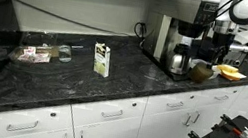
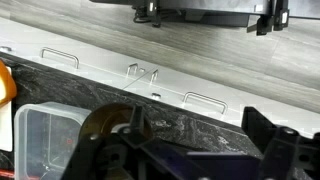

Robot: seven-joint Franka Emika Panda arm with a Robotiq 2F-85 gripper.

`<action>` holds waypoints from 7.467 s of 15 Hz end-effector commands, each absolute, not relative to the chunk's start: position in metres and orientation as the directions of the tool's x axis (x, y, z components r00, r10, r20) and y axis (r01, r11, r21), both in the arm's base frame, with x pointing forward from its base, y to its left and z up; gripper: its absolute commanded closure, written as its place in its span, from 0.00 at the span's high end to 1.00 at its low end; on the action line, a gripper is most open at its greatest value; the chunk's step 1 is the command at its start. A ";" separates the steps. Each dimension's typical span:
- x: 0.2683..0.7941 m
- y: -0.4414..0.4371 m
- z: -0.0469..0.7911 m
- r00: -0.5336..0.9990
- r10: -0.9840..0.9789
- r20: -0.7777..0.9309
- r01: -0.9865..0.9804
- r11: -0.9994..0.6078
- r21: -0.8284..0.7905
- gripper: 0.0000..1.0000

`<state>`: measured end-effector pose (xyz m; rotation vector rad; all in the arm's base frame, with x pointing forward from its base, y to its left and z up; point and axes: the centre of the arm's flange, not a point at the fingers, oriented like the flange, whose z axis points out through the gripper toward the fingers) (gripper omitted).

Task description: Put a slice of bread in the tupperware

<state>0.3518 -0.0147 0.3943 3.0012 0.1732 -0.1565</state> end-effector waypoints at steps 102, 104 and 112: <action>0.340 -0.273 0.260 0.916 -0.381 -0.126 -0.200 -0.705 0.681 1.00; 0.346 -0.277 0.254 0.913 -0.385 -0.131 -0.196 -0.700 0.687 1.00; 0.346 -0.277 0.253 0.913 -0.386 -0.132 -0.196 -0.699 0.687 1.00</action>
